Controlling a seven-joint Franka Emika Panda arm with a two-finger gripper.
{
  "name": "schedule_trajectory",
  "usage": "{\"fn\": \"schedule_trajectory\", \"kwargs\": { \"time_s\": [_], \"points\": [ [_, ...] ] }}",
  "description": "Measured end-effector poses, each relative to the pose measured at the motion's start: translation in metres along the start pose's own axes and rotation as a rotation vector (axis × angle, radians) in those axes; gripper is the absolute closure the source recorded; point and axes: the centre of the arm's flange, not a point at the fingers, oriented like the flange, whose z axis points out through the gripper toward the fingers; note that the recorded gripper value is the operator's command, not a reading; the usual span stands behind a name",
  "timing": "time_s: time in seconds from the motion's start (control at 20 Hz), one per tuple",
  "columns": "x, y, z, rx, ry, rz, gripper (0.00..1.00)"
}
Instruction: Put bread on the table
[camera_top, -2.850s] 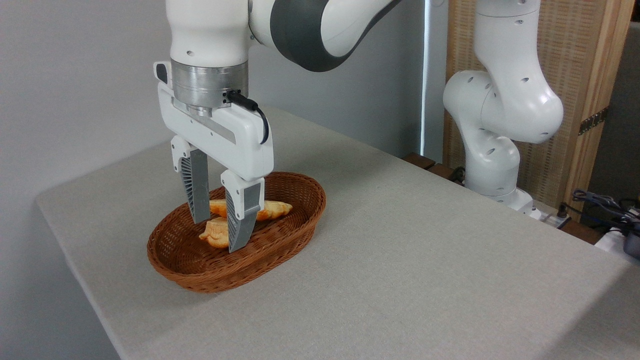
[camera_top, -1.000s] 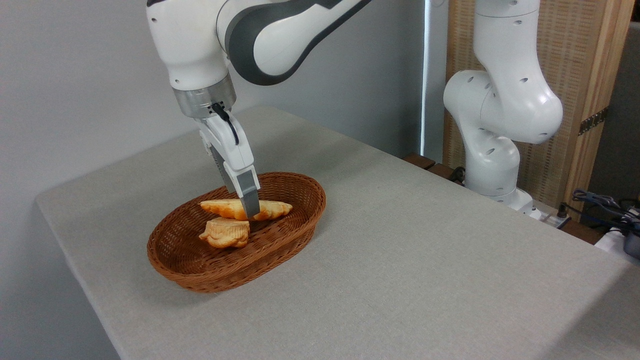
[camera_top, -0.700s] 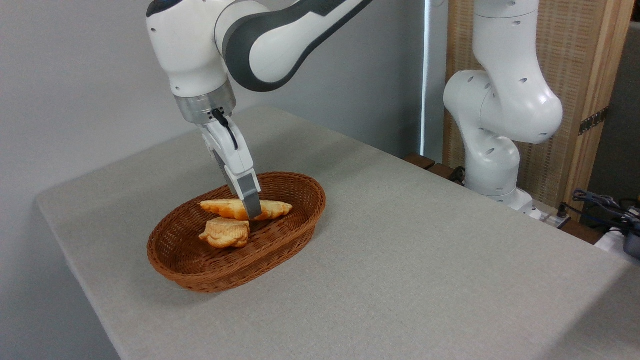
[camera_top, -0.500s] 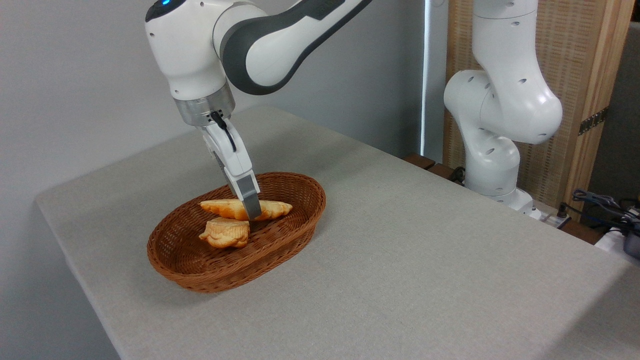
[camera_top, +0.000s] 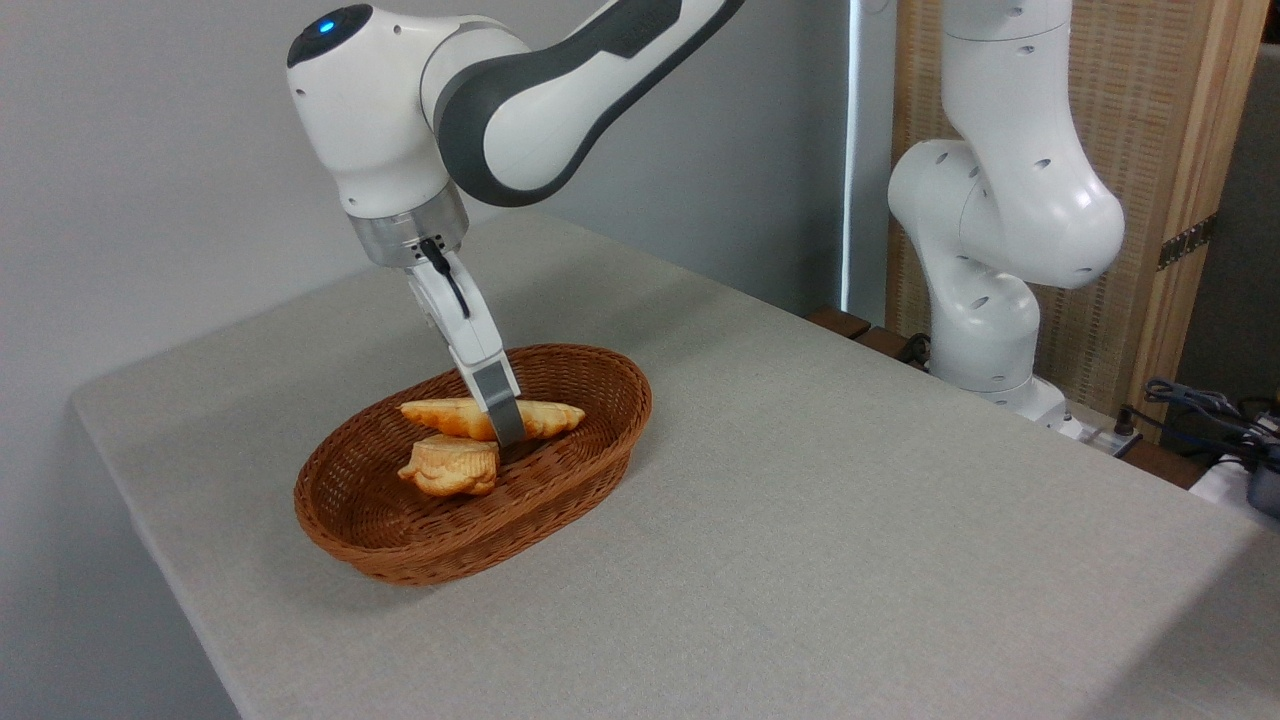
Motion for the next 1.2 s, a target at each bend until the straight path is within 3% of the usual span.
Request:
{"fn": "schedule_trajectory", "kwargs": {
  "time_s": [0.9,1.2],
  "points": [
    [-0.001,-0.004,0.002,-0.004,-0.001,-0.006,0.72],
    [-0.008,-0.003,-0.025,0.034,0.033,-0.014,0.72]
  ]
}}
